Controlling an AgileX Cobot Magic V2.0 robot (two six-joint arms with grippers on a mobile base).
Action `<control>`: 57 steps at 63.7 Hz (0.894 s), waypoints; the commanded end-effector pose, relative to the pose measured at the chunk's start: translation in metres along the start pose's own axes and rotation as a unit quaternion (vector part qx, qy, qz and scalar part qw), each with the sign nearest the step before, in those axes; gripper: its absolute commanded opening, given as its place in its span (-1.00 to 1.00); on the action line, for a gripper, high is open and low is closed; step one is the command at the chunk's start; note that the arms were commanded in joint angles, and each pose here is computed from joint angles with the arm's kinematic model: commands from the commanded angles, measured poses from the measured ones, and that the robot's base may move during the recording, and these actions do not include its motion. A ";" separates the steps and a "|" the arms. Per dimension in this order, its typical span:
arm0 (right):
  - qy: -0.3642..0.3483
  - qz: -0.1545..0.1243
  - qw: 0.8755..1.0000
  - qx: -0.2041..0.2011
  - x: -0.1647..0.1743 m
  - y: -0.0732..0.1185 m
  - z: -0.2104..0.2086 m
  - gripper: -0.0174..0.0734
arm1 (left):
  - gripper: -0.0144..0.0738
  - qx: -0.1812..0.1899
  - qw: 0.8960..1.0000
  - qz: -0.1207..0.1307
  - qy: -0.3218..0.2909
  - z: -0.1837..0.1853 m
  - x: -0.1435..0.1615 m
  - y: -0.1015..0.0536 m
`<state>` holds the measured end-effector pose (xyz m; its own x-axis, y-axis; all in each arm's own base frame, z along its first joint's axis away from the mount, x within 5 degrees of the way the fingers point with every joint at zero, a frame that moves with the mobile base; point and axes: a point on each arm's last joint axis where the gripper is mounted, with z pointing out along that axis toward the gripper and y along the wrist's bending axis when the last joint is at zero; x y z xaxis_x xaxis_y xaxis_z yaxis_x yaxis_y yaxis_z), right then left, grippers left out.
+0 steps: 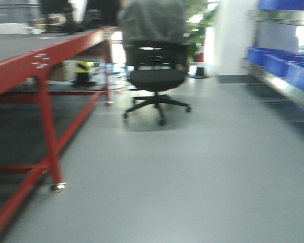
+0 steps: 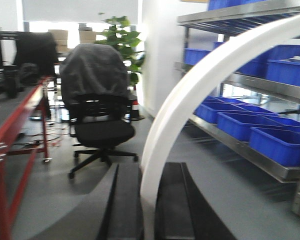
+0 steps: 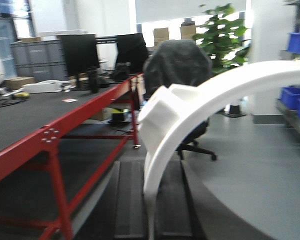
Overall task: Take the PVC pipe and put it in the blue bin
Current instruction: 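Drive the base toward the steel shelf of blue bins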
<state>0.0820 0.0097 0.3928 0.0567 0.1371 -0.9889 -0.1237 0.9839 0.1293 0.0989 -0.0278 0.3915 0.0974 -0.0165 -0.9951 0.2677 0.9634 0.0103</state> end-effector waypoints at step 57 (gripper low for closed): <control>-0.015 -0.004 1.000 0.000 -0.003 0.000 -0.002 -0.99 | -0.92 0.004 1.000 -0.004 -0.013 -0.001 -0.003 -0.001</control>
<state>0.0820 0.0097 0.3928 0.0567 0.1368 -0.9890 -0.1237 0.9839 0.1290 0.0989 -0.0278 0.3915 0.0974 -0.0165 -0.9951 0.2677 0.9634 0.0103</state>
